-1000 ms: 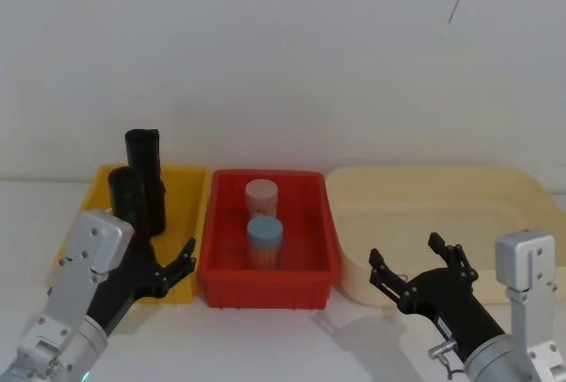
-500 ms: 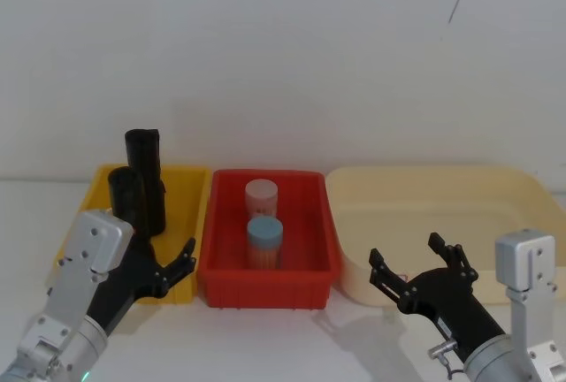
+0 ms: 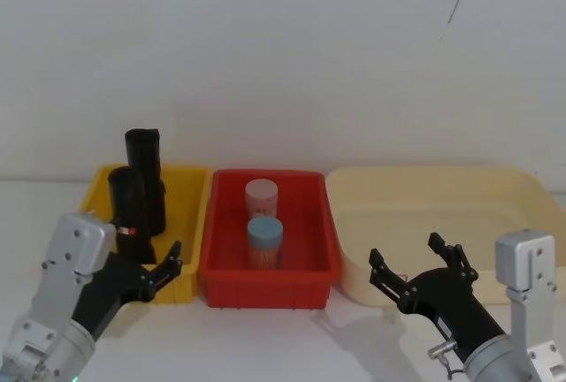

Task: Pick up the garbage bag with the one hand and transfer it to the other hand.

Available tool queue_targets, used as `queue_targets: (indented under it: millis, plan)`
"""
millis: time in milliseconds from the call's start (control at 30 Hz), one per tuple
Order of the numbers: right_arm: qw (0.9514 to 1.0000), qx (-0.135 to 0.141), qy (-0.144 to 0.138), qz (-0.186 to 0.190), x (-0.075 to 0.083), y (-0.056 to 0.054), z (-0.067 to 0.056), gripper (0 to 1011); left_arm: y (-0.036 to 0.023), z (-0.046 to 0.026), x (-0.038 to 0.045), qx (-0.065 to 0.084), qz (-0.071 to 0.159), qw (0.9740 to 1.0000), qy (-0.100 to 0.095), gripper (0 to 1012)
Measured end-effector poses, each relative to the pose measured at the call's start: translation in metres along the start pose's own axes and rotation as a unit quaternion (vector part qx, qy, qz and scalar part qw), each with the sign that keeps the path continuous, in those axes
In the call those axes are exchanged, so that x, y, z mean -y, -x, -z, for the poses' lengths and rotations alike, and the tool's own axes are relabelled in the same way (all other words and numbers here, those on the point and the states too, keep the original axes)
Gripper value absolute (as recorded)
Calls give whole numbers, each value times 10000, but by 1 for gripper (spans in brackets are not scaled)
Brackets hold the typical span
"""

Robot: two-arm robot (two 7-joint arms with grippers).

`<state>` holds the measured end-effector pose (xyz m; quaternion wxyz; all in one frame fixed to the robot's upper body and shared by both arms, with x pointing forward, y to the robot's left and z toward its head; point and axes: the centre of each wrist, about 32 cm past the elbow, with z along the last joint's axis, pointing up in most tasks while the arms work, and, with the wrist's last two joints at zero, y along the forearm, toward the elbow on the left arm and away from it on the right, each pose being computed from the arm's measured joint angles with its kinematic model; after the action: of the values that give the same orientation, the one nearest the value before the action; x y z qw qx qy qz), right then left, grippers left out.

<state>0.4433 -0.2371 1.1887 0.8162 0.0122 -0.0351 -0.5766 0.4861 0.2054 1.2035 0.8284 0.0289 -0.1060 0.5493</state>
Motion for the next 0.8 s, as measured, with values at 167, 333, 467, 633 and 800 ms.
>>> queue_targets:
  millis: [167, 333, 467, 633, 800]
  plan:
    - [10000, 0, 0, 0, 0, 0, 0, 1000, -24, 13, -19, -118, -87, 9999, -91, 1002]
    - [10000, 0, 0, 0, 0, 0, 0, 1000, -65, 35, -20, -216, -180, 9994, -178, 1002]
    - [10000, 0, 0, 0, 0, 0, 0, 1000, -99, 57, -8, -262, -236, 9991, -241, 1002]
    - [10000, 0, 0, 0, 0, 0, 0, 1000, -140, 74, 27, -293, -277, 9987, -296, 1001]
    - [10000, 0, 0, 0, 0, 0, 0, 1000, -182, 86, 88, -307, -286, 9986, -332, 1002]
